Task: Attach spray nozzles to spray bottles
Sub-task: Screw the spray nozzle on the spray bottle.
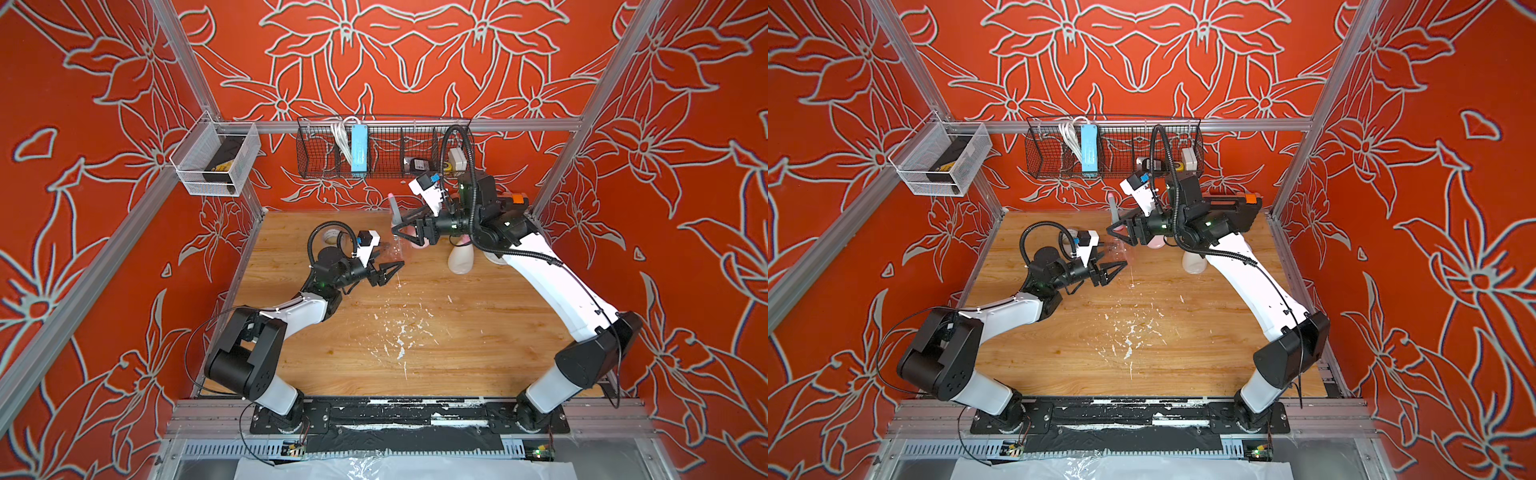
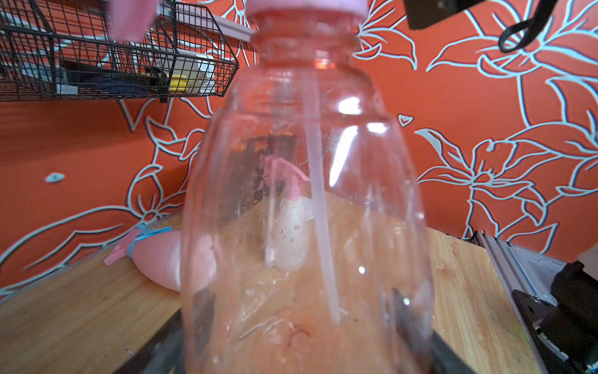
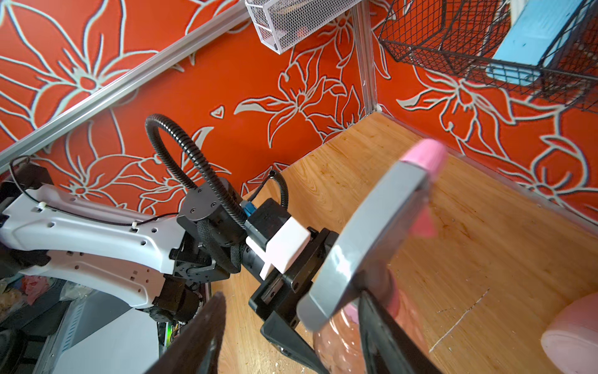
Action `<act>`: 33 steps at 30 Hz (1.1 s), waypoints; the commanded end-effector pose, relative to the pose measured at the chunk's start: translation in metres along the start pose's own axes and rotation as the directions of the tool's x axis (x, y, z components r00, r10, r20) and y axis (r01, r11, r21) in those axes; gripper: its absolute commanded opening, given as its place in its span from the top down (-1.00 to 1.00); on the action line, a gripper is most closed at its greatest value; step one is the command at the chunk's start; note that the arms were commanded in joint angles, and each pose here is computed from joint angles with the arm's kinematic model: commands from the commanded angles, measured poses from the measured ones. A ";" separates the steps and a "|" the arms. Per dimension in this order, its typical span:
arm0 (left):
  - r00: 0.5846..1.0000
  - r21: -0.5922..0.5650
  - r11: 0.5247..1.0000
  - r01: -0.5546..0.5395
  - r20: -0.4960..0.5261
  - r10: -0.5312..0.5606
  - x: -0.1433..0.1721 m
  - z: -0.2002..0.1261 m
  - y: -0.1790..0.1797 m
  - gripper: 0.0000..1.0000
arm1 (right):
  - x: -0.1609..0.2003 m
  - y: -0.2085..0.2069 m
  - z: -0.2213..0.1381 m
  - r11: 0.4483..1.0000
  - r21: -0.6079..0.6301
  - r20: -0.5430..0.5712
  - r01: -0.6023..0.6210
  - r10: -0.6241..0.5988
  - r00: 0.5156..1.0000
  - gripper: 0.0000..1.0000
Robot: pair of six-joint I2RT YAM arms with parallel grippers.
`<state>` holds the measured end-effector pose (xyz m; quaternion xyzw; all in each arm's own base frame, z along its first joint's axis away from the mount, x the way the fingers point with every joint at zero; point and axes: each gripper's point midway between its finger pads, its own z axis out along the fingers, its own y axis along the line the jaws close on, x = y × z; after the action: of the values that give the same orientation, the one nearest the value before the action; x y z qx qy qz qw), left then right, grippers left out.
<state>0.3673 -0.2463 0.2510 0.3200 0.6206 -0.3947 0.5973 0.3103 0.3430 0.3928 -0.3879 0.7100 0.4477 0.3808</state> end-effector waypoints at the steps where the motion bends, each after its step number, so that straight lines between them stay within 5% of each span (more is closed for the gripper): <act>1: 0.999 0.001 0.999 -0.041 0.032 0.041 -0.016 0.003 0.002 0.12 | -0.010 0.023 -0.007 0.999 -0.026 0.034 0.043 -0.042 0.999 -0.30; 10: 0.999 0.005 0.999 -0.037 0.032 0.037 -0.017 0.004 0.001 0.12 | -0.008 0.029 0.016 0.998 -0.021 -0.006 0.056 -0.056 0.998 -0.30; 20: 0.999 -0.023 0.999 -0.034 0.037 0.035 -0.013 0.003 0.006 0.13 | -0.029 0.021 -0.024 0.988 0.109 0.027 0.111 -0.115 0.993 -0.37; 33: 0.998 -0.044 0.998 -0.052 0.041 0.054 -0.014 0.005 0.004 0.12 | -0.025 0.012 -0.006 0.995 0.081 0.004 0.066 -0.066 0.998 -0.36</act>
<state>0.3768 -0.2447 0.2520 0.3036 0.6295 -0.3778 0.6073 0.3088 0.3403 0.4172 -0.3894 0.7181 0.4020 0.4137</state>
